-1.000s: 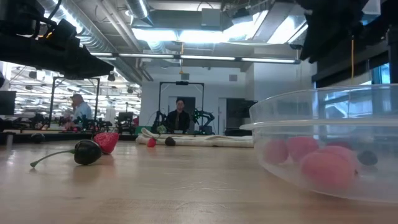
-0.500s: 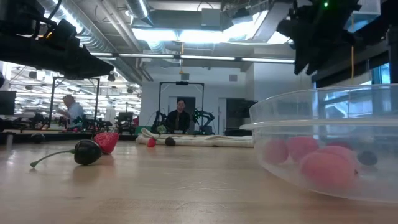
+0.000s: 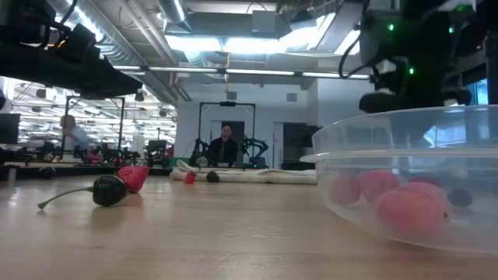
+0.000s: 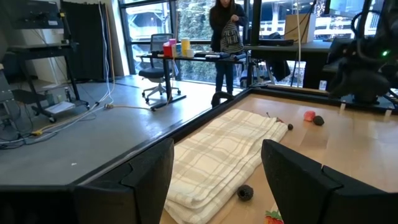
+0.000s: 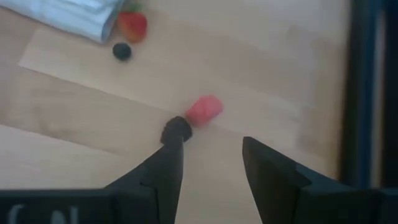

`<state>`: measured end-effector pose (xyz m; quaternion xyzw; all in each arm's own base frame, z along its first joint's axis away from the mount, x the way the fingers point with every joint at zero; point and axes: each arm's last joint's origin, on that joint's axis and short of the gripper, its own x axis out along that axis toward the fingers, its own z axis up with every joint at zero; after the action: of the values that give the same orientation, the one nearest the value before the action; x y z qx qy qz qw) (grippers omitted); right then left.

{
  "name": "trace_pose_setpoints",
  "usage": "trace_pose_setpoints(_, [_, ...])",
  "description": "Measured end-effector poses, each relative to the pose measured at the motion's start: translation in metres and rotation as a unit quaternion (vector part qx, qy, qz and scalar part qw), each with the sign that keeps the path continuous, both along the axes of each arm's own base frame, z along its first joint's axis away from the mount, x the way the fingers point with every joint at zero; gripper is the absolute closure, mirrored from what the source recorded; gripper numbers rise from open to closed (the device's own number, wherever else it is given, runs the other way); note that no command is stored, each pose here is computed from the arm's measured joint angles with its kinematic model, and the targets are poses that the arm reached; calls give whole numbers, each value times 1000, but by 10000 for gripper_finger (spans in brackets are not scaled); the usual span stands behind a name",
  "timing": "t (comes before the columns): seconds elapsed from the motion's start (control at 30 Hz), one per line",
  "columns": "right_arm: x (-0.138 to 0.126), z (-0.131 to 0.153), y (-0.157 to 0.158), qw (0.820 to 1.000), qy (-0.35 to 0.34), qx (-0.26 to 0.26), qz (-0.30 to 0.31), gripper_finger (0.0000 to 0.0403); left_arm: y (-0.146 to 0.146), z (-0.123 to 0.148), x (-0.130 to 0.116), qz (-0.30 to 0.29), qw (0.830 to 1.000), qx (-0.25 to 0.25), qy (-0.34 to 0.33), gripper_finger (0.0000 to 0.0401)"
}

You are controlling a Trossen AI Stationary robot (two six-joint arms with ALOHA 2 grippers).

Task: Pick and placing Produce into tupperware
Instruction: Put the right dark purple blackberry into the transparent bin

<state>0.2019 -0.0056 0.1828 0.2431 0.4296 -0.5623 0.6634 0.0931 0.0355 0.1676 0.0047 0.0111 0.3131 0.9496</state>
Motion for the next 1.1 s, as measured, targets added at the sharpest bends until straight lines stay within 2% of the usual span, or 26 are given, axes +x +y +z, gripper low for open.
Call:
trace_pose_setpoints(0.4, [-6, -38, -11, 998, -51, 20, -6, 235, 0, 0, 0, 0, 1000, 0, 0, 164])
trace_pose_setpoints(1.1, [-6, -53, -13, 994, -105, 21, -10, 235, 0, 0, 0, 0, 1000, 0, 0, 164])
